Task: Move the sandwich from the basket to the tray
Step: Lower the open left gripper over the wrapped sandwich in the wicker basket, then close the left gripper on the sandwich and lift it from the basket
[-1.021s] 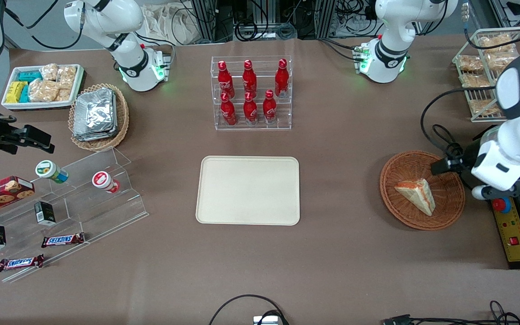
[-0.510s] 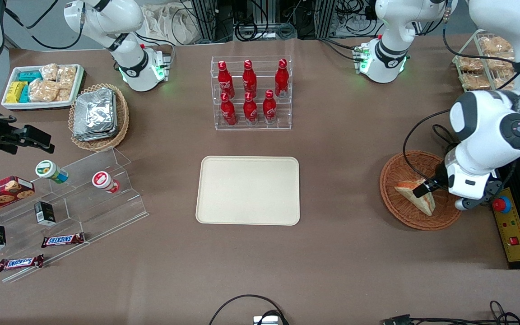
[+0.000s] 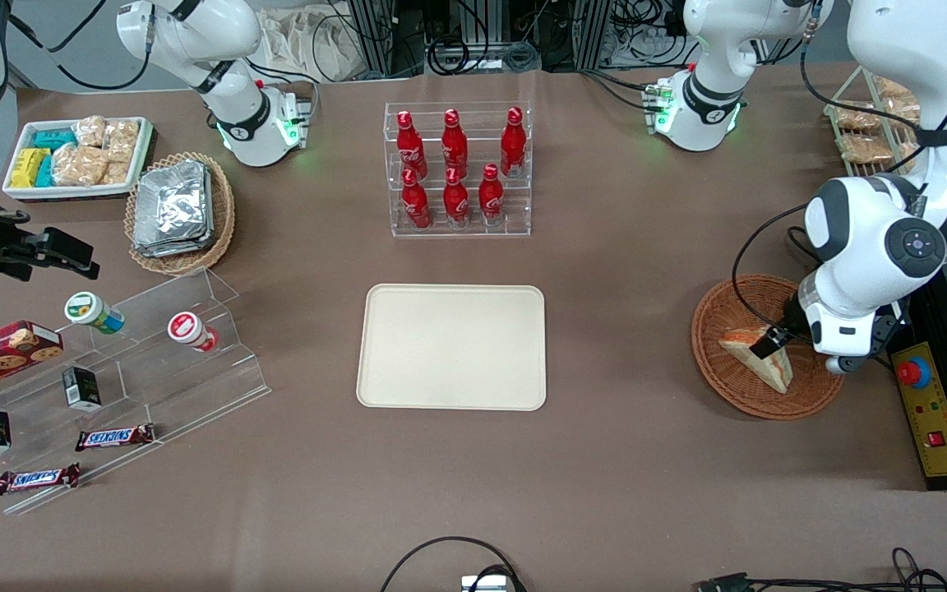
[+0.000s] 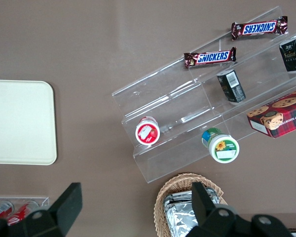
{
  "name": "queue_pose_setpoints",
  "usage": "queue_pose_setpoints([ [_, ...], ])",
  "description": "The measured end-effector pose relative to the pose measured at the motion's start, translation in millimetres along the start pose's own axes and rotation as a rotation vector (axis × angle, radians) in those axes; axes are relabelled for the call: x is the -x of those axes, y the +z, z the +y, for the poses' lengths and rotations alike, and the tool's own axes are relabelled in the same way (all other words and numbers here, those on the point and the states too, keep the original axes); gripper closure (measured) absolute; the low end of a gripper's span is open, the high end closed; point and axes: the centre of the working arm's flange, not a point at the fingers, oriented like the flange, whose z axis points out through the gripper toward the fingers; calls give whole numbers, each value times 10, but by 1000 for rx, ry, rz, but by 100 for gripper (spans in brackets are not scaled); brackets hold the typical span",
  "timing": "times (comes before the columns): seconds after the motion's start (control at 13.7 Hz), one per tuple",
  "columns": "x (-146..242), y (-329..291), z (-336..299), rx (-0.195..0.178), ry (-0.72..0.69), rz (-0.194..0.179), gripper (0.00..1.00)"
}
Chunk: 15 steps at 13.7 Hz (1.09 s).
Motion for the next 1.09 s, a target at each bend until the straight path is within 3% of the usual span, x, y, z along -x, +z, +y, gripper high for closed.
queue_pose_setpoints([
  [0.44,-27,343,21,-9,-62,-9,0],
  [0.58,-38,438,20,-7,-73,-8,5],
  [0.88,-77,438,49,2,-82,2,51],
  [1.09,-141,265,154,4,-73,2,63],
])
